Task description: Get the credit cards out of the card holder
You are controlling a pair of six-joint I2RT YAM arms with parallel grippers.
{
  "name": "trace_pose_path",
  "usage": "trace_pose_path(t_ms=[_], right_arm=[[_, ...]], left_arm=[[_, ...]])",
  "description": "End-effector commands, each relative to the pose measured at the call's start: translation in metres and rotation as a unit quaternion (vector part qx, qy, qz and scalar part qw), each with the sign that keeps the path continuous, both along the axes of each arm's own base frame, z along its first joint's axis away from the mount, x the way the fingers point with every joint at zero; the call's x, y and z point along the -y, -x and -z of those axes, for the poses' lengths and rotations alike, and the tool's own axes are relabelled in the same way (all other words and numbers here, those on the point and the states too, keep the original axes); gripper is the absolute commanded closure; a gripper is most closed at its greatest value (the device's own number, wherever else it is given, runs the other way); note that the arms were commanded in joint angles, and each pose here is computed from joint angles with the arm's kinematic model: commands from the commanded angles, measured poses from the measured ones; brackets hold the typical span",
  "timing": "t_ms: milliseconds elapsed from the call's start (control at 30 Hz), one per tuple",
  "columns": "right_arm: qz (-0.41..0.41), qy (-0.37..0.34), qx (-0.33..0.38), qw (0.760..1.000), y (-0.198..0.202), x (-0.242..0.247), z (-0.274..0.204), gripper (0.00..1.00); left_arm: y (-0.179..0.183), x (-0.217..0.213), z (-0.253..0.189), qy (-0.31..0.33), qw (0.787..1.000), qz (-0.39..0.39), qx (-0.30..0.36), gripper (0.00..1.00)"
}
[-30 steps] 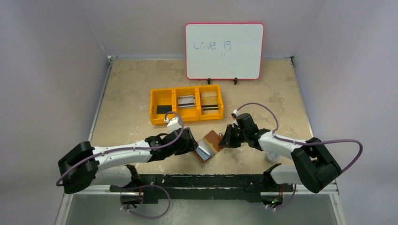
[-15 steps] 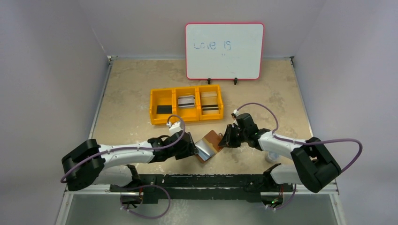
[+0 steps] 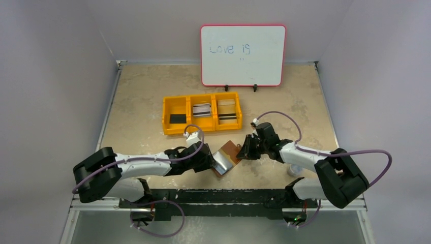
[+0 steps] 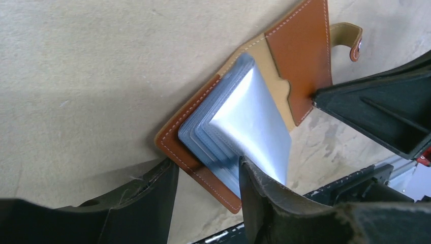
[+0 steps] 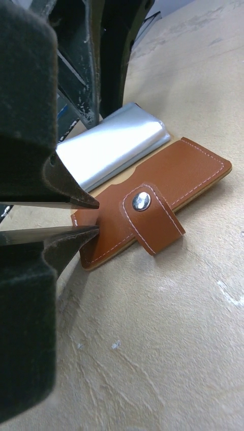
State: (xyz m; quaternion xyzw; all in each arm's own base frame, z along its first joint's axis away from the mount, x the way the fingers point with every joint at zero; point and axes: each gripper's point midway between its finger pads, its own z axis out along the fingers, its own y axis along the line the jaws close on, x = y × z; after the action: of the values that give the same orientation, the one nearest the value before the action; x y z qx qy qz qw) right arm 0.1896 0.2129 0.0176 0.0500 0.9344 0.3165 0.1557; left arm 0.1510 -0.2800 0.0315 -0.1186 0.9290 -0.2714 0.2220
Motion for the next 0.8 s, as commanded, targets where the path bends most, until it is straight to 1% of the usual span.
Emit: trace_pose_path(t_ms=[0,167,233,267,300,367,500,533,633,767], right_arm=[[0.001,0.011,0.008,1.000,-0.004,0.002,0.001,0.78],[-0.020,-0.012,0.040,0.999,-0.008,-0.006,-0.016,0.75],[-0.038,-0.027,0.072,0.996,-0.011,-0.010,-0.031,0.70],[-0.047,-0.033,0.088,0.994,-0.013,-0.013,-0.039,0.66],[-0.053,-0.037,0.108,0.992,-0.016,-0.015,-0.049,0.57],[-0.066,-0.035,0.143,0.987,-0.019,-0.018,-0.064,0.47],[-0.095,-0.020,0.177,0.979,-0.023,-0.025,-0.076,0.29],[-0.103,-0.013,0.178,0.978,-0.023,-0.029,-0.076,0.26],[-0.117,0.026,0.177,0.977,-0.019,-0.039,-0.068,0.24],[-0.129,0.064,0.168,0.975,-0.017,-0.044,-0.054,0.24]], left_arm=[[-0.012,0.023,-0.014,0.026,0.999,0.007,0.022,0.54],[-0.023,0.020,-0.023,0.001,0.999,-0.001,0.048,0.58],[-0.029,0.017,-0.030,-0.002,0.998,-0.008,0.066,0.60],[-0.032,0.015,-0.034,-0.005,0.997,-0.013,0.076,0.62],[-0.035,0.013,-0.037,-0.007,0.996,-0.017,0.084,0.63],[-0.039,0.012,-0.040,-0.009,0.995,-0.019,0.095,0.65],[-0.043,0.016,-0.040,-0.016,0.994,-0.012,0.104,0.71],[-0.044,0.017,-0.040,-0.018,0.994,-0.008,0.107,0.72],[-0.048,0.018,-0.043,-0.027,0.993,-0.005,0.114,0.78],[-0.051,-0.002,-0.043,-0.058,0.991,-0.042,0.114,0.78]])
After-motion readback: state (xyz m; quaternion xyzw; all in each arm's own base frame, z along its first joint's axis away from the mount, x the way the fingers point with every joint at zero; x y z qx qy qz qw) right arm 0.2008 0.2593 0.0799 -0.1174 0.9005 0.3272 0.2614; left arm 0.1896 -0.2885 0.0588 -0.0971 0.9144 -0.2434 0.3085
